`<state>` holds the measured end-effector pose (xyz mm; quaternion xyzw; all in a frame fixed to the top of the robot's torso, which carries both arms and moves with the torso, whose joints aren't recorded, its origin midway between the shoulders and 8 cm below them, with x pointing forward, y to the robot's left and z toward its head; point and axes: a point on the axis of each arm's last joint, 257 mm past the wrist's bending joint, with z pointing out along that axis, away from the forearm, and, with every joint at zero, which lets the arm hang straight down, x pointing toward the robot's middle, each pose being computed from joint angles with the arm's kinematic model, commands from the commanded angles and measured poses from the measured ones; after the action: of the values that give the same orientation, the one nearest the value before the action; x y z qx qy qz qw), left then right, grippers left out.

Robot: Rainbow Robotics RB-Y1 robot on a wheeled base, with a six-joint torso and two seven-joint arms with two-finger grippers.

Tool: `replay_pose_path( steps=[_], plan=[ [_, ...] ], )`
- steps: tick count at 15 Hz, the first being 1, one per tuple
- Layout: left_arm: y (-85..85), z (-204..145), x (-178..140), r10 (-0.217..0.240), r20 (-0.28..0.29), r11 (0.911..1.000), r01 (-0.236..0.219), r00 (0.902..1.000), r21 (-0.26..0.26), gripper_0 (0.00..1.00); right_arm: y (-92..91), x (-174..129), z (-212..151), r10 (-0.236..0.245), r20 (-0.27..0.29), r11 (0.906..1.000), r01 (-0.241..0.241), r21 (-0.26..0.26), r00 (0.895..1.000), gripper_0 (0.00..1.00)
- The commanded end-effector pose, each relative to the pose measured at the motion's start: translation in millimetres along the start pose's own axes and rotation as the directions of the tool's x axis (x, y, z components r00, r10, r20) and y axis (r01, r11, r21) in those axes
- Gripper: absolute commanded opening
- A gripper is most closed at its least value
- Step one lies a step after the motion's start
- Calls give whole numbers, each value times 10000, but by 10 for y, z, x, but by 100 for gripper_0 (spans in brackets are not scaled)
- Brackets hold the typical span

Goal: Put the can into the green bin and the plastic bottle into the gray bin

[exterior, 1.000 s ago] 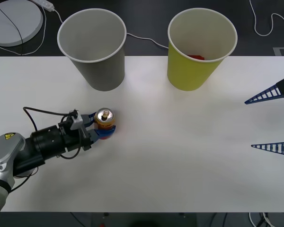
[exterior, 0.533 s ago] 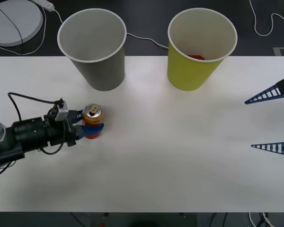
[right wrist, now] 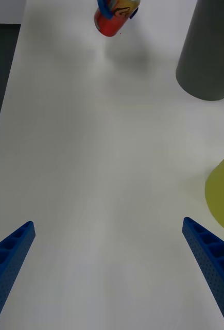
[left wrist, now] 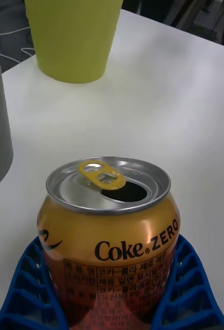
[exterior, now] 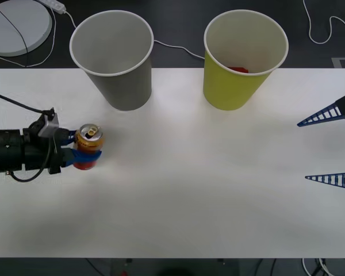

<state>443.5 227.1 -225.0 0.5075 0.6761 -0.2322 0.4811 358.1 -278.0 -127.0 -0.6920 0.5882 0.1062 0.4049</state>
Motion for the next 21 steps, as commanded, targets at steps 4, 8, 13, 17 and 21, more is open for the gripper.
replay_pose_path(
  steps=[4, 8, 13, 17, 21],
  plan=[
    [-5, -462, -40, 1013, -1334, 9944, -963, 9859, 435, 0, 0, 0, 0, 0, 0, 10000, 0, 0, 10000, 100],
    [5, -752, -154, 1488, -2094, 9876, -1347, 9664, 802, 0, 0, 0, 0, 0, 0, 10000, 0, 0, 10000, 100],
    [35, -1067, -425, 1082, -2618, 9919, -868, 9590, 923, 0, 0, 0, 0, 0, 0, 10000, 0, 0, 10000, 100],
    [200, -1203, -643, 693, -3474, 9975, -597, 9352, 381, 0, 0, 0, 0, 0, 0, 10000, 0, 0, 10000, 100],
    [365, -1358, -935, 798, -4433, 9963, -850, 8928, 82, 0, 0, 0, 0, 0, 0, 10000, 0, 0, 10000, 100]
  ],
)
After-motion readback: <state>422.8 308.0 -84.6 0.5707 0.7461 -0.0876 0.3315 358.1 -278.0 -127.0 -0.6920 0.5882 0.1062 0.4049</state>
